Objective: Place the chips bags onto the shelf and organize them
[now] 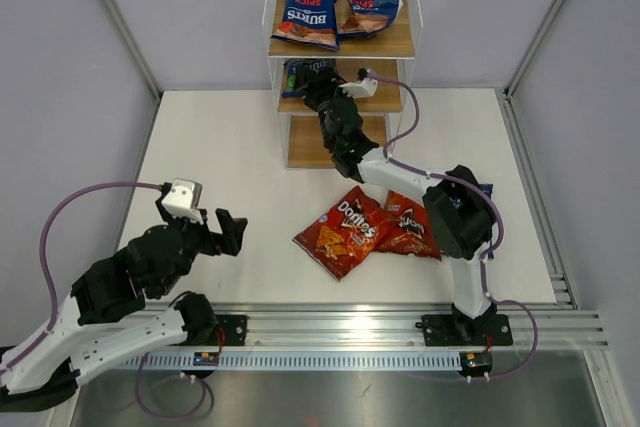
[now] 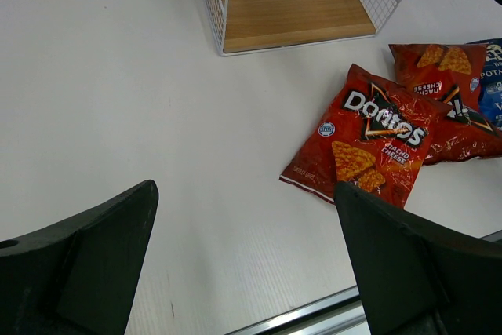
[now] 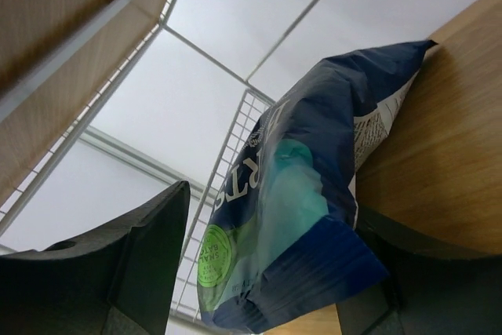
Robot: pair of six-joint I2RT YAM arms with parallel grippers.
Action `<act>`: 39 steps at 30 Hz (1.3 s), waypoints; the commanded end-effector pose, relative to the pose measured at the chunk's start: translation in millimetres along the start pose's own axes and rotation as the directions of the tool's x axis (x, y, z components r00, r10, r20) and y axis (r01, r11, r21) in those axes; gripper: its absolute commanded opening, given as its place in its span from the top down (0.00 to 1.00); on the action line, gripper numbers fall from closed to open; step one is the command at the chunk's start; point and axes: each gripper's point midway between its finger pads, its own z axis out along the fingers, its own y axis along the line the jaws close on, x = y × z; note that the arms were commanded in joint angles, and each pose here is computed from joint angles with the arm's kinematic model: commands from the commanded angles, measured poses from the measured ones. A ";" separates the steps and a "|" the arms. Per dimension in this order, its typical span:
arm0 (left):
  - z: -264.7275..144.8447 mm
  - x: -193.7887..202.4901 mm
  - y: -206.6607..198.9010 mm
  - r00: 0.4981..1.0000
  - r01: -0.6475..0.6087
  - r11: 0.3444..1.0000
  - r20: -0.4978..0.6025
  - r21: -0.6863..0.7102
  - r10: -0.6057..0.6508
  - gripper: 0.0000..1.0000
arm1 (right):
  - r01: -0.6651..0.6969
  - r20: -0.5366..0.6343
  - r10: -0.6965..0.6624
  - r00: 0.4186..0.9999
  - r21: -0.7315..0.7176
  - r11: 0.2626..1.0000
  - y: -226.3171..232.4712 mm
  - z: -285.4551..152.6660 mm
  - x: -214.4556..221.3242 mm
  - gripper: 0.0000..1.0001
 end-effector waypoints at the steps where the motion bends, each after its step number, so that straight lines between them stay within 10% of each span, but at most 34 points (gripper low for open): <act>1: 2.4 -5.9 -2.1 1.000 0.003 1.000 0.023 0.000 -0.003 0.01 | 0.048 -0.038 -0.044 0.998 0.117 0.992 -9.8 -11.4 -0.5 0.26; 20: 3.9 -4.8 -2.1 1.000 0.004 1.000 0.016 -0.007 -0.003 0.01 | 0.016 -0.119 0.017 0.993 0.272 0.962 -17.8 -37.1 8.3 0.23; 26: 3.9 -5.0 -1.9 1.000 0.003 1.000 0.016 -0.009 -0.003 0.01 | 0.001 -0.142 0.044 0.989 0.302 0.953 -22.8 -48.3 8.9 0.00; 39: 3.6 -5.1 -0.7 1.000 0.005 1.000 0.016 -0.016 -0.005 0.01 | 0.014 -0.180 0.041 0.983 0.299 0.954 -23.5 -67.2 1.2 0.01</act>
